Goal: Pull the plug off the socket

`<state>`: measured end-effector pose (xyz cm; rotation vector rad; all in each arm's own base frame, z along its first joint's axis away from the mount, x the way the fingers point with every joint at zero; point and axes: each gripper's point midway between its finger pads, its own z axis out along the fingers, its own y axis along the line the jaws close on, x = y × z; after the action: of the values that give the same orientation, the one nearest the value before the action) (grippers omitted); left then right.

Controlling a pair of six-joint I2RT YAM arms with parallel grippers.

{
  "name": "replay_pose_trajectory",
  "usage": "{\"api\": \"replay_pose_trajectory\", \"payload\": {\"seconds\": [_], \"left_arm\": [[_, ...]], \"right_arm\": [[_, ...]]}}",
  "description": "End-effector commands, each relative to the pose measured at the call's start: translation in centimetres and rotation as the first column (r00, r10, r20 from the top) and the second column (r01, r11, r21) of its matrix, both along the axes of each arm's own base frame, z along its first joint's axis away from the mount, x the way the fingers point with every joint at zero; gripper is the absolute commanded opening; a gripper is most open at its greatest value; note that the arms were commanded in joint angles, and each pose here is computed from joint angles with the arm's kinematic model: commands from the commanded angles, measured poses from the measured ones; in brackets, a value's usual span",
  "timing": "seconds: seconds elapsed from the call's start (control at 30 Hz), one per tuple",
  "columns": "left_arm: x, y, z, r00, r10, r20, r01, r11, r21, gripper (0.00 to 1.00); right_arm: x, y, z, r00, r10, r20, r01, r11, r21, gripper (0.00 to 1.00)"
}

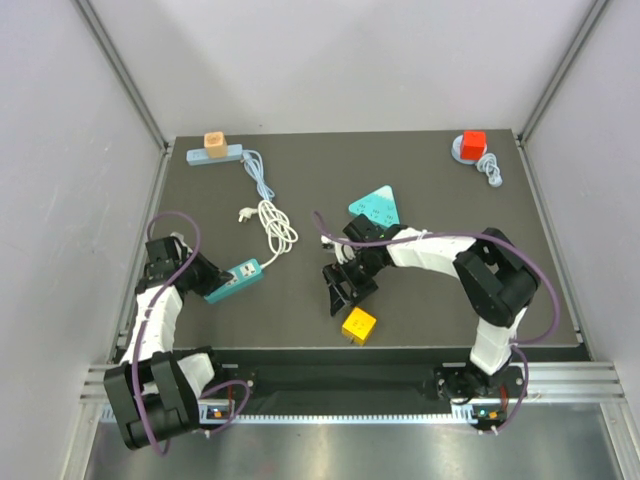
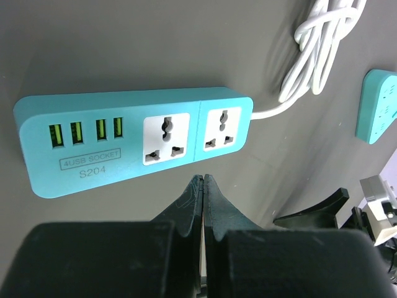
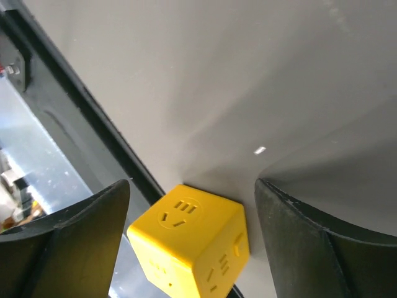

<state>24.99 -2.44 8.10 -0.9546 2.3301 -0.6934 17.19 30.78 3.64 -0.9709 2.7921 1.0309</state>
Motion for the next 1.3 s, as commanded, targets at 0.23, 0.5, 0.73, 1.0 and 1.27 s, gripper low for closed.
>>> {"api": "replay_pose_trajectory", "payload": {"seconds": [0.23, 0.5, 0.73, 1.0, 1.27], "left_arm": [[1.1, -0.3, 3.0, 0.992, -0.047, 0.118, 0.045, 0.999, 0.020, 0.00], [0.9, -0.7, 7.7, 0.978, -0.050, 0.200, 0.043, 0.998, 0.041, 0.00], [0.3, -4.2, 9.9, 0.962, -0.043, 0.268, 0.044, 0.999, 0.004, 0.14], [4.2, -8.8, 13.6, 0.950, -0.155, 0.269, 0.131, 0.986, 0.106, 0.45], [9.8, -8.1, 17.3, 0.920, -0.172, 0.351, 0.078, 0.960, 0.268, 0.73]], "right_arm": [[6.5, 0.8, 5.3, 0.959, -0.064, 0.277, 0.075, 0.997, -0.030, 0.90], [9.5, 0.1, 9.5, 0.889, -0.162, 0.429, 0.192, 0.981, -0.025, 0.90], [8.8, -1.3, 11.9, 0.841, -0.248, 0.481, 0.258, 0.965, 0.048, 0.90], [7.9, -0.9, 14.6, 0.815, -0.318, 0.485, 0.259, 0.948, 0.188, 0.89], [9.8, 0.9, 15.3, 0.794, -0.361, 0.489, 0.262, 0.929, 0.261, 0.89]]}}
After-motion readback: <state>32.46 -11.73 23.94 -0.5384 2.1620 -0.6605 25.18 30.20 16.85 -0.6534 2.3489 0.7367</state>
